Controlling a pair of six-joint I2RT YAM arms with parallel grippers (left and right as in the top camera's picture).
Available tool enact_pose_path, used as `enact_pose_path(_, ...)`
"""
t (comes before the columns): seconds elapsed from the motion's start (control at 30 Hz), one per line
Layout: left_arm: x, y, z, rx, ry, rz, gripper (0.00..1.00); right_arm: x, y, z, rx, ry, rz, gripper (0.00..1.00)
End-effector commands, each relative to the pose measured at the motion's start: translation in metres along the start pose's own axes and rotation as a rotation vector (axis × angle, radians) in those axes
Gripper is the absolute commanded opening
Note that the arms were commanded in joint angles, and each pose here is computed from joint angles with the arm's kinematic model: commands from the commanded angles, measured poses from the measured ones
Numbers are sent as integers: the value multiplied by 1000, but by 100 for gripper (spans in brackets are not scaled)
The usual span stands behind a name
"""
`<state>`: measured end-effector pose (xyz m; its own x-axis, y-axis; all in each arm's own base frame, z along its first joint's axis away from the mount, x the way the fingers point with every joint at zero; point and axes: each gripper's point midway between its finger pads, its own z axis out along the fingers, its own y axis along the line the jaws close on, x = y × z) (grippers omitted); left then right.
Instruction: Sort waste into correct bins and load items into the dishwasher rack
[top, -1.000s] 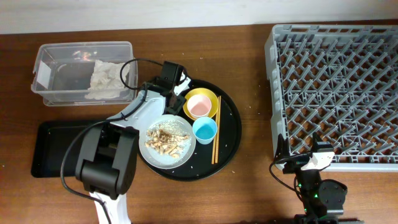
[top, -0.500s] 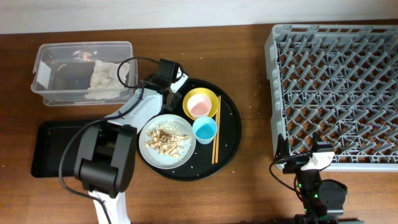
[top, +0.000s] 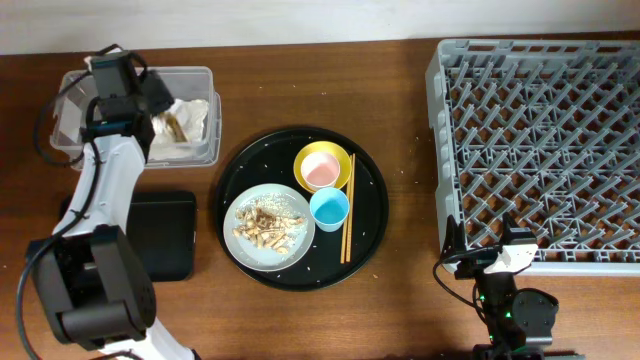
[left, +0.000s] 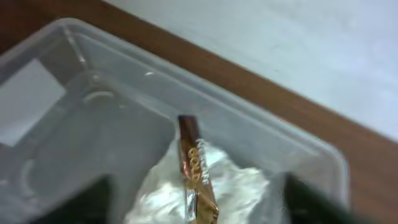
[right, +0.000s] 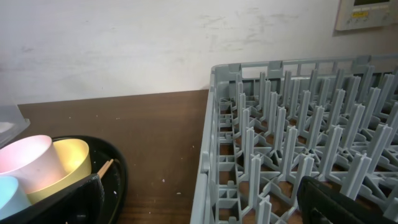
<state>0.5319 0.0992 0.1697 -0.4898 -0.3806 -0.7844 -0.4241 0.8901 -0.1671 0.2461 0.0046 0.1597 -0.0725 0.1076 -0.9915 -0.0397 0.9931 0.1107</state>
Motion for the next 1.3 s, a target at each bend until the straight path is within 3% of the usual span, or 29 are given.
enact_pose_path(0.0,-10,-16,-10,90,-15,-102,99,2,-2,0,8,3,4,98)
enact_pose_path(0.07,-22,-50,-46,290,5,-98,99,2,-2,0,8,3,4,98)
enact_pose_path(0.1,-26,-83,-86,501,53,-112,99,2,-2,0,8,3,4,98)
enact_pose_path(0.13,-22,-98,-124,617,113,-113,99,2,-2,0,8,3,4,98)
enact_pose_path(0.17,-7,-94,-155,624,202,-124,99,2,-2,0,8,3,4,98)
enact_pose_path(0.3,48,-69,-202,533,428,-105,99,2,-2,0,8,3,4,98)
enact_pose_path(0.43,84,-63,-209,483,562,-111,99,2,-2,0,8,3,4,98)
enact_pose_path(0.67,91,-70,-208,472,564,-77,99,2,-2,0,8,3,4,98)
enact_pose_path(0.83,108,-81,-208,419,575,15,99,2,-2,0,8,3,4,98)
enact_pose_path(0.9,119,-98,-216,465,567,146,99,2,-2,0,8,3,4,98)
enact_pose_path(1.0,119,-92,-212,414,550,167,99,2,-2,0,8,3,4,98)
enact_pose_path(1.07,104,-72,-196,277,455,210,99,2,-2,0,8,3,4,98)
enact_pose_path(1.13,77,-34,-180,24,318,248,99,2,-2,0,8,3,4,98)
enact_pose_path(1.27,74,-34,-179,21,305,247,99,2,-2,0,8,3,4,98)
